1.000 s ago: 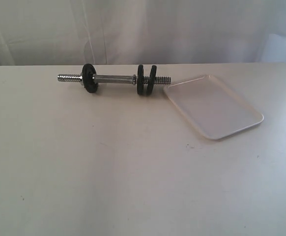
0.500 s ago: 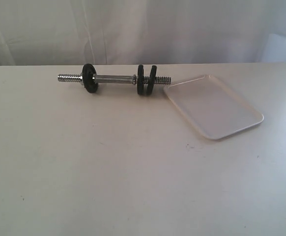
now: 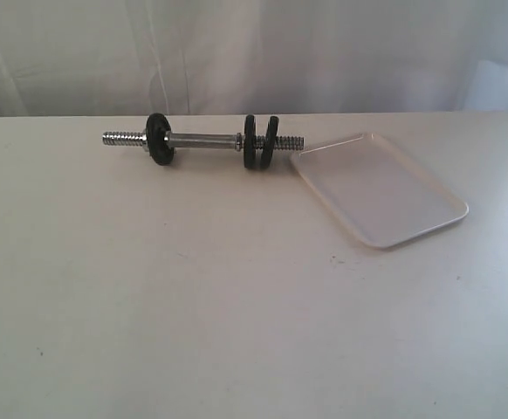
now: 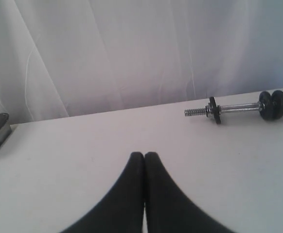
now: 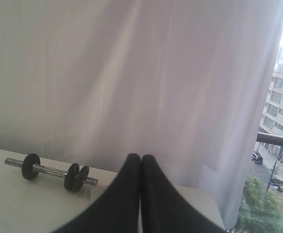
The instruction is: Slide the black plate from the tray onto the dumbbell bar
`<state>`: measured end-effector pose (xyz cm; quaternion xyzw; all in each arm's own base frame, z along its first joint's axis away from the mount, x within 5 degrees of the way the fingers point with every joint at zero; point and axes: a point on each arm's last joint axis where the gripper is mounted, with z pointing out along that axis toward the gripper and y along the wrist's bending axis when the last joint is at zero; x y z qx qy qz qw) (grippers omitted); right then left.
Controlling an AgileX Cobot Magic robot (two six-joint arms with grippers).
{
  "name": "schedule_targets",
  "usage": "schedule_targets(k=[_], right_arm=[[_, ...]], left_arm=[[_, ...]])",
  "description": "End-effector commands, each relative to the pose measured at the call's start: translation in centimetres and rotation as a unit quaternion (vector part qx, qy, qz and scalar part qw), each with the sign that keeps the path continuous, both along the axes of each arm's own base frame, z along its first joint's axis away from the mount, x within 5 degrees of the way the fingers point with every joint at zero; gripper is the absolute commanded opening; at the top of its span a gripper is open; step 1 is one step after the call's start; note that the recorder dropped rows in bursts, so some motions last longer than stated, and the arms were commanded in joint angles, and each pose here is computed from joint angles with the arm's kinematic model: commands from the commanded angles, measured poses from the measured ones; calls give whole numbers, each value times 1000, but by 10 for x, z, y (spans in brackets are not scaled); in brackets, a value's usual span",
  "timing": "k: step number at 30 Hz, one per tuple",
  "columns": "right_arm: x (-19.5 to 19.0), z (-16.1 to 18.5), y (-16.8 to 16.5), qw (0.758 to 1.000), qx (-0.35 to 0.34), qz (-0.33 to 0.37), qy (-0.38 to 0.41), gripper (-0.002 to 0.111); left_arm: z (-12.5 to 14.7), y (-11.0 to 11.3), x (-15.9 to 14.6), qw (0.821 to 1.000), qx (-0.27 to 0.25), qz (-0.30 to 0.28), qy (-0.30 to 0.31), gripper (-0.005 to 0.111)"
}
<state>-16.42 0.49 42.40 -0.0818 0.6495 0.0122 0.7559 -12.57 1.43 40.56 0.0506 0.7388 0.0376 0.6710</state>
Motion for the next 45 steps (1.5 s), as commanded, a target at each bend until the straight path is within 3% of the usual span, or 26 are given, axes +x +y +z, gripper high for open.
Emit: schedule_targets(k=[1,8,14,18,23,26,35,39,42,45], right_arm=[[6,-1,-4,1000,-1,-4,8,0],[7,-2,-4,1000,-1,-1,11,0],[26,-7,-4,1000,0,-6,16,0],[56,-15,-6,1000,-3,-24,13,0],[98,-33,-6,999,-4,-35,10,0],[120,-48,-5,999,-4,-37,13,0],[174,-99,-4,999,-5,-44,-6,0],[186,-117,-3,999,-5,-45,-1,0],[194,-131,-3,999,-4,-45,5,0],[202,-151,-3,999,-5,-45,20,0]], left_arm=[[-13,3,-10,999,-14,14,28,0],[-21,2,3,998,-22,18,55,0],[-40,-4,61,999,-41,5,26,0],[-70,-9,103,996,-91,3,19,0],[-118,-13,146,995,-93,2,46,0],[-143,-15,165,995,-96,-5,24,0],[-221,-16,185,998,-48,-11,41,0],[-232,-15,183,994,-42,0,100,0],[-238,-12,181,991,-7,8,130,0],[-239,-12,180,990,-10,8,137,0]])
